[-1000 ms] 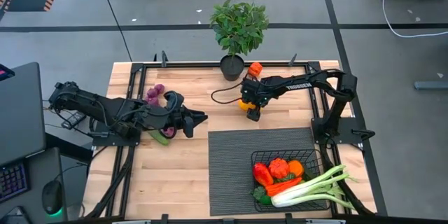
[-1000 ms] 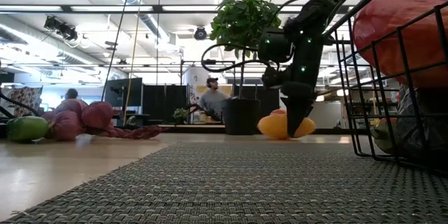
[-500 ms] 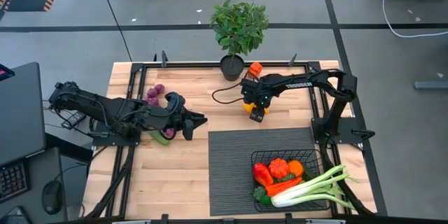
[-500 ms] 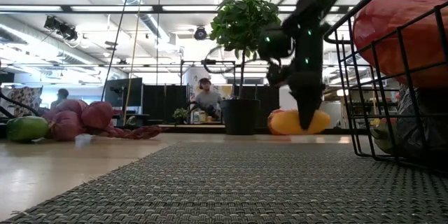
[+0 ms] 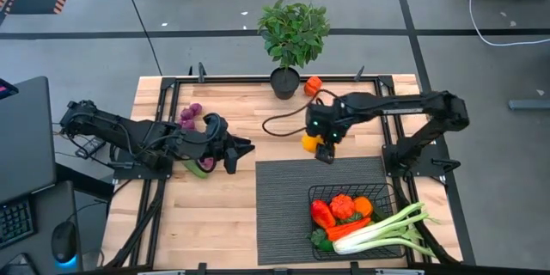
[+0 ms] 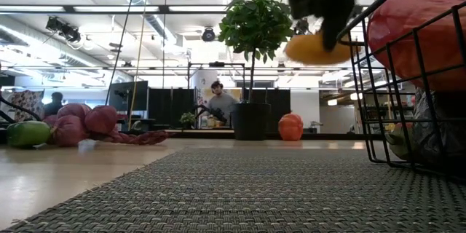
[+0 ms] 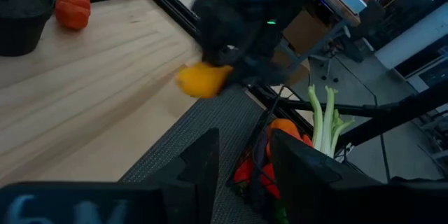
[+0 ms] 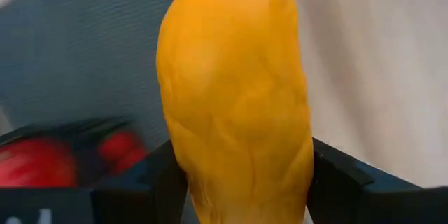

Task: Build produce basket
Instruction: Put the yellow mango into the black wire basket, then put the orange pumpkin into the black wire basket

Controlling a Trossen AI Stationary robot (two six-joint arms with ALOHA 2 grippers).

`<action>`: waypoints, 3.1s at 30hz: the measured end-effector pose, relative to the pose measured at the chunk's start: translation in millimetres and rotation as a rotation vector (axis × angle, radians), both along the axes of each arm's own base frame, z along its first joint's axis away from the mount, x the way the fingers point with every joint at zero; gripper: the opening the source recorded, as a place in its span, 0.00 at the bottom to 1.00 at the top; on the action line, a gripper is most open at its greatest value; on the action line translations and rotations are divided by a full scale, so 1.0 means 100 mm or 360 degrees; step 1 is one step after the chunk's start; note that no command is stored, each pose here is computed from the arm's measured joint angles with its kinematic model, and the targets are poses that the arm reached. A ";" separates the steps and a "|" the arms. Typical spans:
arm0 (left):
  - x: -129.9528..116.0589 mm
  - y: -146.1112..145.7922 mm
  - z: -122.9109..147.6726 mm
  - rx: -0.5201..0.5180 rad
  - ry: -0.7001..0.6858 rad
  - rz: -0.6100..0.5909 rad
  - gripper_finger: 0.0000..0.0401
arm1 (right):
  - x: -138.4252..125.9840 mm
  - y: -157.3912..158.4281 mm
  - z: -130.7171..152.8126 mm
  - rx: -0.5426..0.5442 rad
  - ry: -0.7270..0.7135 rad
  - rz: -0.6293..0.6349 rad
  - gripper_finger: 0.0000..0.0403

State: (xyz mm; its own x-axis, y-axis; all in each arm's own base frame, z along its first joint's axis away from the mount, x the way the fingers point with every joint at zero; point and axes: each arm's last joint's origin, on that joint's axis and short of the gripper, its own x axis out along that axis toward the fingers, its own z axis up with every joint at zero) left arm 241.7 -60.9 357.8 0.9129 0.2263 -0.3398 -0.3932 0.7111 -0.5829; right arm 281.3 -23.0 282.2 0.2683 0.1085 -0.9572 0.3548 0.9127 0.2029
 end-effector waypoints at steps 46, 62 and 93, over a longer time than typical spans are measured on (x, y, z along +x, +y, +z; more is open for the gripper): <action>-0.03 -0.20 -0.09 -0.0238 0.0096 -0.0162 0.33 | -1.36 2.31 0.35 0.0447 0.0098 -0.0556 0.79; 0.08 -0.26 -0.18 -0.0336 0.0113 -0.0124 0.33 | -1.30 2.20 0.21 0.0197 -0.0210 -0.0761 0.96; 0.63 0.08 -0.19 -0.0142 -0.0247 -0.0089 0.33 | 0.10 0.57 -0.04 -0.0148 -0.0292 -0.0898 0.97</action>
State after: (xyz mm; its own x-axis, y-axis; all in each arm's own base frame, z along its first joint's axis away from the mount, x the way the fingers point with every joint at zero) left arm 305.0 -53.3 339.1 0.9662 0.1493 -0.2100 -0.2549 0.6722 -0.6951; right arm 291.1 34.3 278.1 0.4217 -0.1808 -0.8885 0.7564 0.6105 0.2348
